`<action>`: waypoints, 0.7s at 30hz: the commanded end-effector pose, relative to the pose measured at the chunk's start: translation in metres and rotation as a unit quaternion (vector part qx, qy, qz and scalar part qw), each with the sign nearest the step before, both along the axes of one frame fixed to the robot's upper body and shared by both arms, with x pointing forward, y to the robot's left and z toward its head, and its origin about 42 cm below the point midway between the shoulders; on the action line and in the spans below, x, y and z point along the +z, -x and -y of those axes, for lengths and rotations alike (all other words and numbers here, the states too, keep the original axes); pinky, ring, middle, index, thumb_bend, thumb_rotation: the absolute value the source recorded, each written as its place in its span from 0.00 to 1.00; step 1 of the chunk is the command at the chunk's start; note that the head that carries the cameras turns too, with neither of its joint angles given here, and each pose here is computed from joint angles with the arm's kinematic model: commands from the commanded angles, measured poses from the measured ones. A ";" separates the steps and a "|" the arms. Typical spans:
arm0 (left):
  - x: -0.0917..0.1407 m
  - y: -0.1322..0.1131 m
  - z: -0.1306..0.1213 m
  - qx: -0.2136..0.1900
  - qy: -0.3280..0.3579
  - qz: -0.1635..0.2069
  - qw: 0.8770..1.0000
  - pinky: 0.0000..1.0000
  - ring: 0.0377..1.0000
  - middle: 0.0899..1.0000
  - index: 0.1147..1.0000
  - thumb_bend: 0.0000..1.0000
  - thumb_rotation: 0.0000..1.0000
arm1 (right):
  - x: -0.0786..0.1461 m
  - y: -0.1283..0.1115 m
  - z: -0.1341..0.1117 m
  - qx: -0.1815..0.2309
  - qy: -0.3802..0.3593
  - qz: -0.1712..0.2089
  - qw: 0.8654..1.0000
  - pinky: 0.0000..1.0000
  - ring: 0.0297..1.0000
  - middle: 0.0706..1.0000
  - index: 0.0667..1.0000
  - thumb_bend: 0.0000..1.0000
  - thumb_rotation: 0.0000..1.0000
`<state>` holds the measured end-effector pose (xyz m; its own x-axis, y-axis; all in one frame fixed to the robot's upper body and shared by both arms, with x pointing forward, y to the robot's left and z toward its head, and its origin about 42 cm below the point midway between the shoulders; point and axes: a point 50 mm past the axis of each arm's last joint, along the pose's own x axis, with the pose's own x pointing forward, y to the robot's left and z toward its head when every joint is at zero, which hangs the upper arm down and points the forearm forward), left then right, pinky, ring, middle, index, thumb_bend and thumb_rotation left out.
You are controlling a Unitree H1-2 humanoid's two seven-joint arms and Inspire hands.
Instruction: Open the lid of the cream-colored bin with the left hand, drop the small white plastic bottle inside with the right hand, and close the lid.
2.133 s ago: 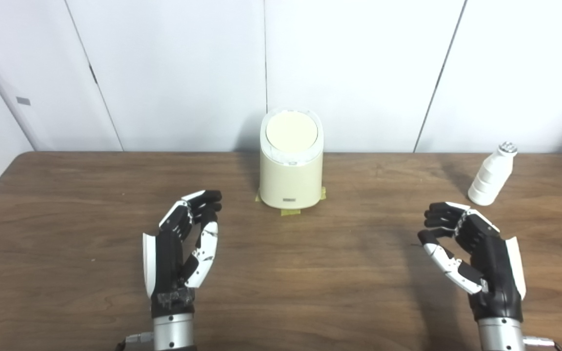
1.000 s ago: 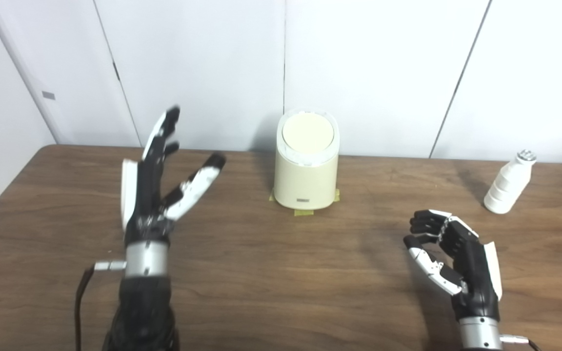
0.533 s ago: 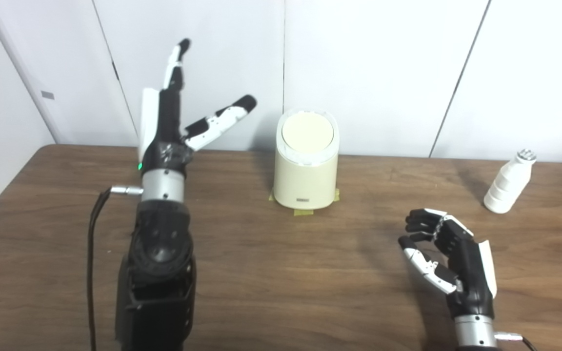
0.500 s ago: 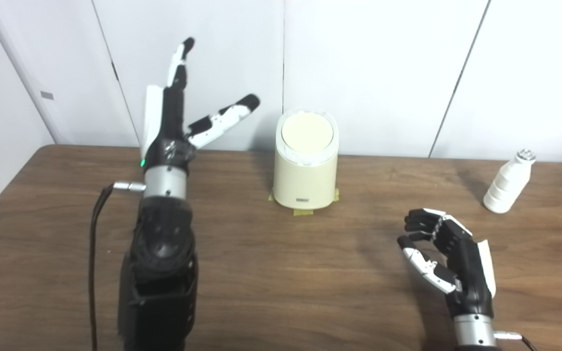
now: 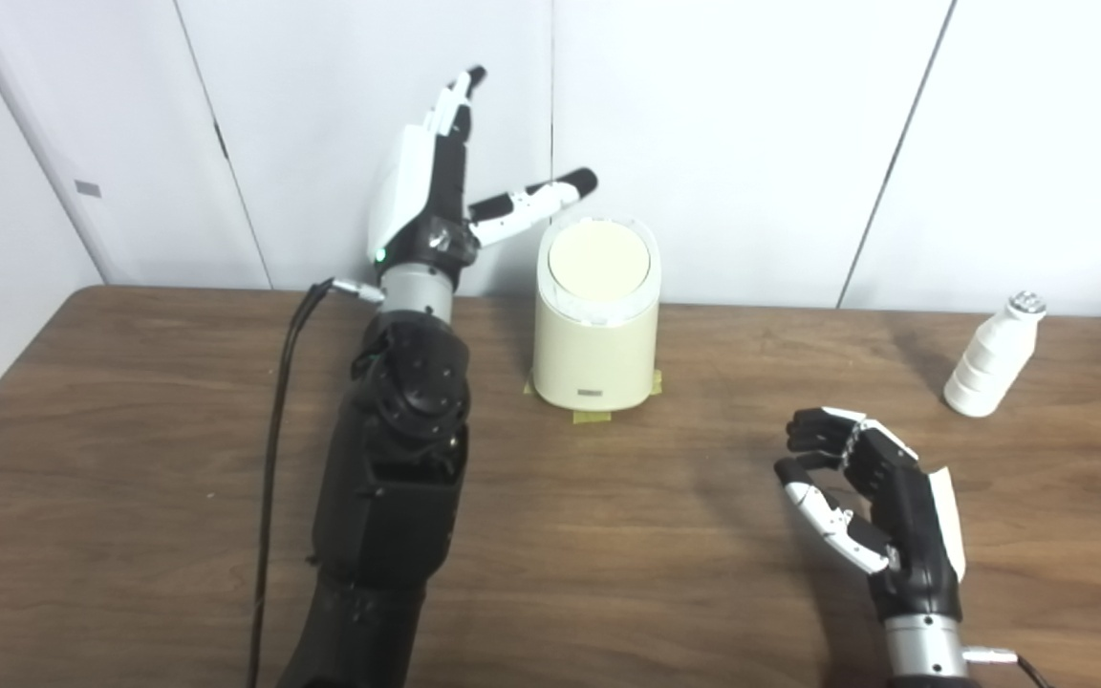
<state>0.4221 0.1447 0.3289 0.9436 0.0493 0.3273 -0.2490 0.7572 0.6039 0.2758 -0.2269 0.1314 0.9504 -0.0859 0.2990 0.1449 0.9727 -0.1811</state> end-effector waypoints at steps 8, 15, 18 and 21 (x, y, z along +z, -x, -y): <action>0.020 -0.027 0.014 0.027 -0.040 0.023 0.999 1.00 1.00 1.00 1.00 0.88 0.43 | 0.012 -0.005 -0.004 0.003 0.007 0.039 0.999 0.55 0.60 0.60 0.59 0.26 0.24; 0.004 -0.041 0.012 0.049 -0.076 0.000 0.996 1.00 1.00 1.00 1.00 0.87 0.40 | 0.013 -0.004 -0.005 0.000 0.011 0.041 0.999 0.54 0.60 0.60 0.59 0.25 0.22; -0.004 -0.044 0.013 0.051 -0.080 -0.007 0.995 1.00 1.00 1.00 1.00 0.85 0.35 | 0.013 -0.004 -0.006 0.001 0.008 0.043 0.999 0.54 0.60 0.59 0.59 0.25 0.20; -0.008 -0.046 0.015 0.053 -0.089 -0.012 0.995 1.00 1.00 1.00 1.00 0.86 0.32 | 0.013 -0.003 -0.007 0.002 0.001 0.043 0.999 0.55 0.60 0.60 0.59 0.25 0.19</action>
